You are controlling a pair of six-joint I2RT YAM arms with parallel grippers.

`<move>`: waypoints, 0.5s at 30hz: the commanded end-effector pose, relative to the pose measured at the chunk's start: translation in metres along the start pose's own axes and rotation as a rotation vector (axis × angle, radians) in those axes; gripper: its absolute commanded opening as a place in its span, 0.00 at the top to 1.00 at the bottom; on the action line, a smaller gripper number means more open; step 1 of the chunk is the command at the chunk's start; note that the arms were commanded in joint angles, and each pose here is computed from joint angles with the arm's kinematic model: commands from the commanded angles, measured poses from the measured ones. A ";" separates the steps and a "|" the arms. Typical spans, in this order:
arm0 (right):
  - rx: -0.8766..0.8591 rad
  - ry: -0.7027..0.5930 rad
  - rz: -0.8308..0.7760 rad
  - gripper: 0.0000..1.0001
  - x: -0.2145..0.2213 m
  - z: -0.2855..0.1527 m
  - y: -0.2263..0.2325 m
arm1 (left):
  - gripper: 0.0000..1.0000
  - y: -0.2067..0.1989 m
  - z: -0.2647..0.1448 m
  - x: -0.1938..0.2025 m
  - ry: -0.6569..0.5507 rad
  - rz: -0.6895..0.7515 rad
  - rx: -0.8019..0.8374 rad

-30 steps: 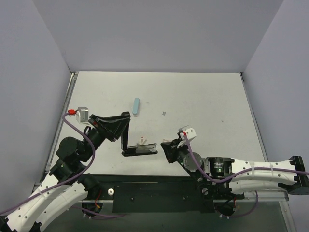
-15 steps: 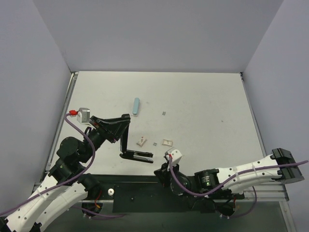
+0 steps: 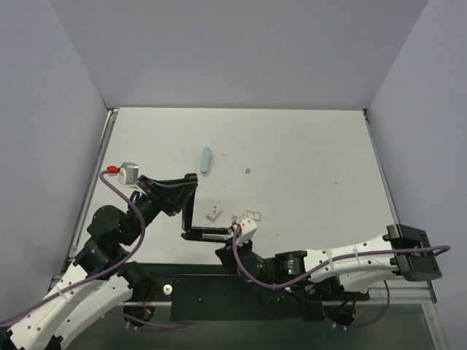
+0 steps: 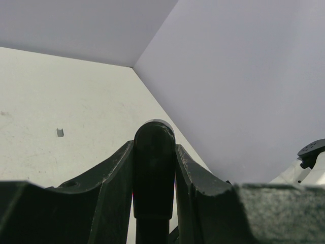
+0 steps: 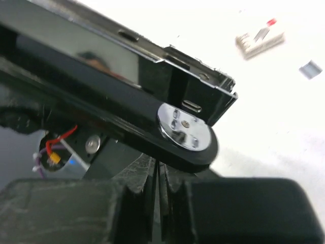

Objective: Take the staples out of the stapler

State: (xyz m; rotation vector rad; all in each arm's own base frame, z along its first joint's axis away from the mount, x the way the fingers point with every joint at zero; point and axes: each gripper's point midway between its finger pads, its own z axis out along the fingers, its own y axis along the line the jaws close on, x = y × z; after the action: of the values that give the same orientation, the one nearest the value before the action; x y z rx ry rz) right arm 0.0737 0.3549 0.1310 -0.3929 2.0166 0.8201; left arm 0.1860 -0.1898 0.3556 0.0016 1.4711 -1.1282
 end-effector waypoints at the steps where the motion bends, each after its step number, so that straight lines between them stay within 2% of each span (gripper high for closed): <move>1: 0.002 -0.144 0.030 1.00 -0.062 0.012 -0.001 | 1.00 -0.033 -0.009 -0.033 -0.082 -0.047 0.101; 7: 0.039 -0.237 -0.036 1.00 -0.112 0.007 -0.017 | 1.00 -0.033 -0.015 -0.027 -0.061 -0.058 0.106; 15: 0.018 -0.302 -0.092 1.00 -0.153 -0.019 -0.020 | 1.00 -0.032 -0.013 -0.012 -0.015 -0.075 0.129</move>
State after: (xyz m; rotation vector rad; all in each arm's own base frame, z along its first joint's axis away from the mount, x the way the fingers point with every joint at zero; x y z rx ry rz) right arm 0.1525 0.3281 0.2178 -0.3239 1.7947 0.7341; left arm 0.1727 -0.1892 0.3515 0.0138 1.4976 -1.1757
